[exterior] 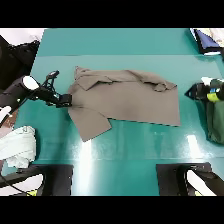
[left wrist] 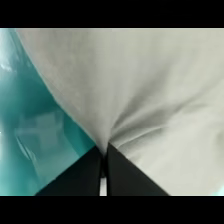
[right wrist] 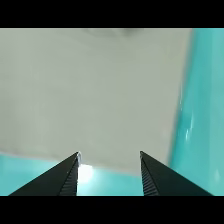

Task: Fold the shirts.

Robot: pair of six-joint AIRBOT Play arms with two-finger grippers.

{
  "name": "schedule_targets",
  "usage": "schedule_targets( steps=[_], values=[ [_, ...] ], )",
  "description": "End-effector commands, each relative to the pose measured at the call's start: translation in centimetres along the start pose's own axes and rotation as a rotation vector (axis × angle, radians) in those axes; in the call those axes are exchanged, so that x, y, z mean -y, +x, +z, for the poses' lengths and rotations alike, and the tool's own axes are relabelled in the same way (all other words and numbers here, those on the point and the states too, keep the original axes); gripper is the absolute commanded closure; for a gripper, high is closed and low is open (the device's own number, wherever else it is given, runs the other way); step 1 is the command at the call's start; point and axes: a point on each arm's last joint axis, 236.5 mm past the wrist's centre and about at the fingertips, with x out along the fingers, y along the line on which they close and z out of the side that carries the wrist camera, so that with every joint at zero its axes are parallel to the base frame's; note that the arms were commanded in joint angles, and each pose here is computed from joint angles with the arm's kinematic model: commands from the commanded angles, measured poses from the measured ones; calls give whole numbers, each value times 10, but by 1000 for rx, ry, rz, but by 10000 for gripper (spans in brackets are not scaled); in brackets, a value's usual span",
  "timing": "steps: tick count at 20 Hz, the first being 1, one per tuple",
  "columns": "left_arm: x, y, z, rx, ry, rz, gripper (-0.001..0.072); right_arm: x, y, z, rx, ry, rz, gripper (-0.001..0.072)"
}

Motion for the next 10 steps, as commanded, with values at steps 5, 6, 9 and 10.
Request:
schedule_targets(
  steps=[5,6,9,10],
  values=[
    [13,-35,5,68,82,-3,682,62,84,-101,-381,182,-4,285],
    [13,-35,4,64,81,-4,682,62,92,-106,-407,193,2,285],
    [14,-35,0,45,81,-7,682,55,108,-106,-425,221,46,285],
    [14,-35,-1,40,82,-7,682,54,111,-105,-427,225,55,285]
  ],
)
